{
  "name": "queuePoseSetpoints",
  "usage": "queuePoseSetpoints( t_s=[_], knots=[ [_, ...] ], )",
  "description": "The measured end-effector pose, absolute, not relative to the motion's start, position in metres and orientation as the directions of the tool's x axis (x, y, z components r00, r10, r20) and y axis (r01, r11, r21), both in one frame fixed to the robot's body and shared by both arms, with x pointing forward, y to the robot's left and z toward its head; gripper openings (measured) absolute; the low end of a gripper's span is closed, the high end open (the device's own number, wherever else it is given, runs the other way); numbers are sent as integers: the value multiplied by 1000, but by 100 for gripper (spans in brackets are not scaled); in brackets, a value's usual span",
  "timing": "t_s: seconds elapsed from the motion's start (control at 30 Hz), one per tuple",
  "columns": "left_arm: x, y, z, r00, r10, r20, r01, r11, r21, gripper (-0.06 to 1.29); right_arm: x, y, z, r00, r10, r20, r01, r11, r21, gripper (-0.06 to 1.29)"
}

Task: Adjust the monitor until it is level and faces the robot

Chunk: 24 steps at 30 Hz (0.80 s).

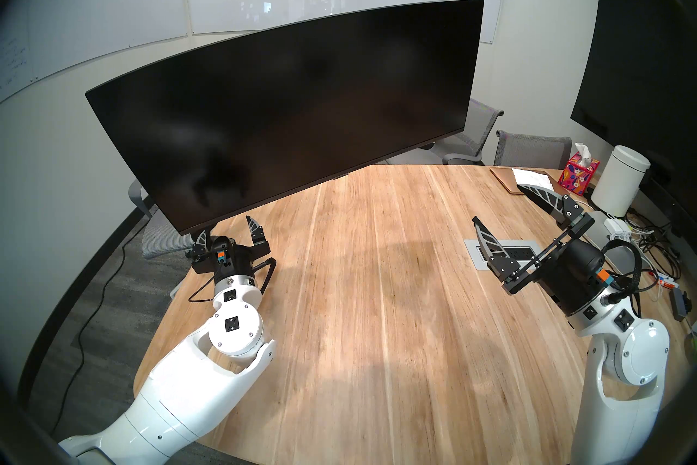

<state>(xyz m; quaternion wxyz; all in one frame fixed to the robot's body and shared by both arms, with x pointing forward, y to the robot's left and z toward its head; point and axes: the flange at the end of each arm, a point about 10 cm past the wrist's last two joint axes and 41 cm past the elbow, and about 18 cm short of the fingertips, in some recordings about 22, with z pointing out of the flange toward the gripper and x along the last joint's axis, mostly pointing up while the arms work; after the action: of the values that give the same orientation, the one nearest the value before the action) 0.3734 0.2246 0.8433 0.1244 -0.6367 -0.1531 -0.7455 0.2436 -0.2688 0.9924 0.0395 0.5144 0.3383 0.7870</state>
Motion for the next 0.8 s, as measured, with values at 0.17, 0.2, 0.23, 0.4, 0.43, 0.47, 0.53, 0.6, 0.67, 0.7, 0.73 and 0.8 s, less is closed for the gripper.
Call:
queuePoseSetpoints(
  t_s=[0.17,0.2,0.23,0.4,0.43,0.47,0.53,0.6,0.67,0.7,0.73,0.8],
  knots=[
    [374,226,844,-169,-5,986,390,-919,63,126,244,-269,992,-468,410,783,286,-768,573,122],
    [374,226,845,-170,-5,985,394,-917,64,126,244,-269,992,-468,410,783,286,-768,573,122],
    [374,226,845,-169,-4,986,399,-915,65,126,244,-269,992,-468,410,783,286,-768,573,122],
    [375,226,845,-125,28,992,430,-899,80,126,244,-269,992,-468,410,783,286,-768,573,122],
    [375,226,846,-116,35,993,433,-898,82,126,244,-269,992,-468,410,783,286,-768,573,122],
    [375,225,846,-100,49,994,440,-894,89,126,244,-269,992,-468,410,783,286,-768,573,122],
    [375,225,847,-70,76,995,453,-886,99,126,244,-269,992,-468,410,783,286,-768,573,122],
    [376,224,848,-50,91,995,461,-881,104,126,244,-269,992,-468,410,783,286,-768,573,122],
    [376,224,850,-31,106,994,469,-877,108,126,244,-269,992,-468,410,783,286,-768,573,122],
    [376,224,850,-24,112,993,472,-875,110,126,244,-269,992,-468,410,783,286,-768,573,122],
    [376,224,851,-20,115,993,474,-874,111,126,244,-269,992,-468,410,783,286,-768,573,122],
    [377,223,852,-5,128,992,478,-871,115,126,244,-269,992,-468,410,783,286,-768,573,122]
  ],
)
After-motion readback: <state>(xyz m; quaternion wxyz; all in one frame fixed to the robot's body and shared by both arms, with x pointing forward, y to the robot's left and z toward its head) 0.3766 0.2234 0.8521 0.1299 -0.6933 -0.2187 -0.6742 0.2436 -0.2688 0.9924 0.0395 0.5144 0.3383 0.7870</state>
